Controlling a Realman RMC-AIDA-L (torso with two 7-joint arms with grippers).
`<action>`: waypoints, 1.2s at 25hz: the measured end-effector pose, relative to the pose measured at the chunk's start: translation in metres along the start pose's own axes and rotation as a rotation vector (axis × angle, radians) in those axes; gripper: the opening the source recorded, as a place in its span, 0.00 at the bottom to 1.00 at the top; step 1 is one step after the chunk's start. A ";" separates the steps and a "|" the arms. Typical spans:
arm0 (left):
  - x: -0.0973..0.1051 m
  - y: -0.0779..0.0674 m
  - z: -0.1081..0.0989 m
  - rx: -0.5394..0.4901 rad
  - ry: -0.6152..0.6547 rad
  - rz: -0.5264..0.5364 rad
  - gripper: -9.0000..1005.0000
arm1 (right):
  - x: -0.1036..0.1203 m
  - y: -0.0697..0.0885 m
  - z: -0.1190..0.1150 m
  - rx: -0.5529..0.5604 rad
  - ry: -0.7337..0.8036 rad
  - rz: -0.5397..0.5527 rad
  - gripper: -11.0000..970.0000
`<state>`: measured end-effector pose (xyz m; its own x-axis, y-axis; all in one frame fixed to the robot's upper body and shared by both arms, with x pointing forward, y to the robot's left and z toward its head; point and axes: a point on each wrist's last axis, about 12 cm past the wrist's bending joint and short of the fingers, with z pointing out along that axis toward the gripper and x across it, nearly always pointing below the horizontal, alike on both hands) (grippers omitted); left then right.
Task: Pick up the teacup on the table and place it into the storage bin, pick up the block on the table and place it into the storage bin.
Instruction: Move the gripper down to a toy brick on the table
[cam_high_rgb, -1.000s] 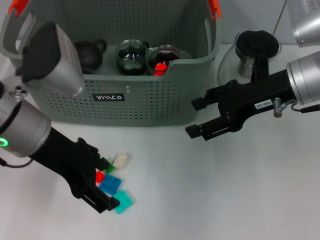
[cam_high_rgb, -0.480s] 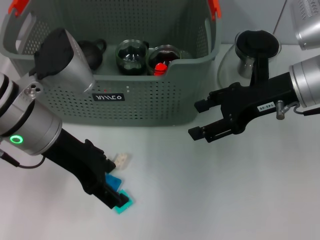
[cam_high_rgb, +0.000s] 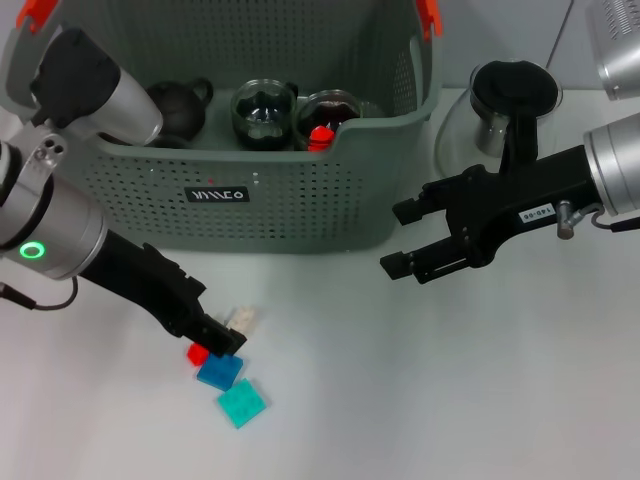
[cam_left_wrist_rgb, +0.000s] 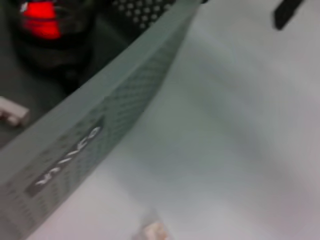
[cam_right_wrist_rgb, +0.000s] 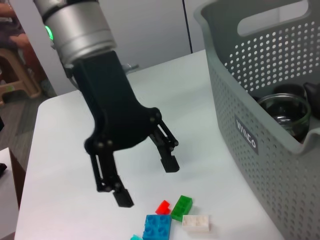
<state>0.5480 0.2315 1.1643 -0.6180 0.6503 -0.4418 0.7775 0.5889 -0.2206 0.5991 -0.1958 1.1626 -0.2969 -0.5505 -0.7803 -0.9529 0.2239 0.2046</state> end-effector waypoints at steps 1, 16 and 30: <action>0.000 0.002 0.002 -0.006 0.001 -0.013 0.93 | 0.000 0.000 0.000 0.001 -0.001 0.000 0.87; -0.011 0.009 0.021 -0.025 0.000 -0.198 0.93 | 0.001 -0.001 -0.002 0.002 0.001 -0.001 0.86; -0.027 0.003 0.041 -0.006 0.056 -0.241 0.93 | -0.001 -0.001 -0.007 -0.019 0.030 -0.035 0.86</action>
<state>0.5720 0.1955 1.1397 -0.7910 0.5164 -0.3281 0.6063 0.7331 -0.3081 0.5994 -0.2010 1.1668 -0.2646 -0.5818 -0.7691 -0.9637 0.1888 0.1887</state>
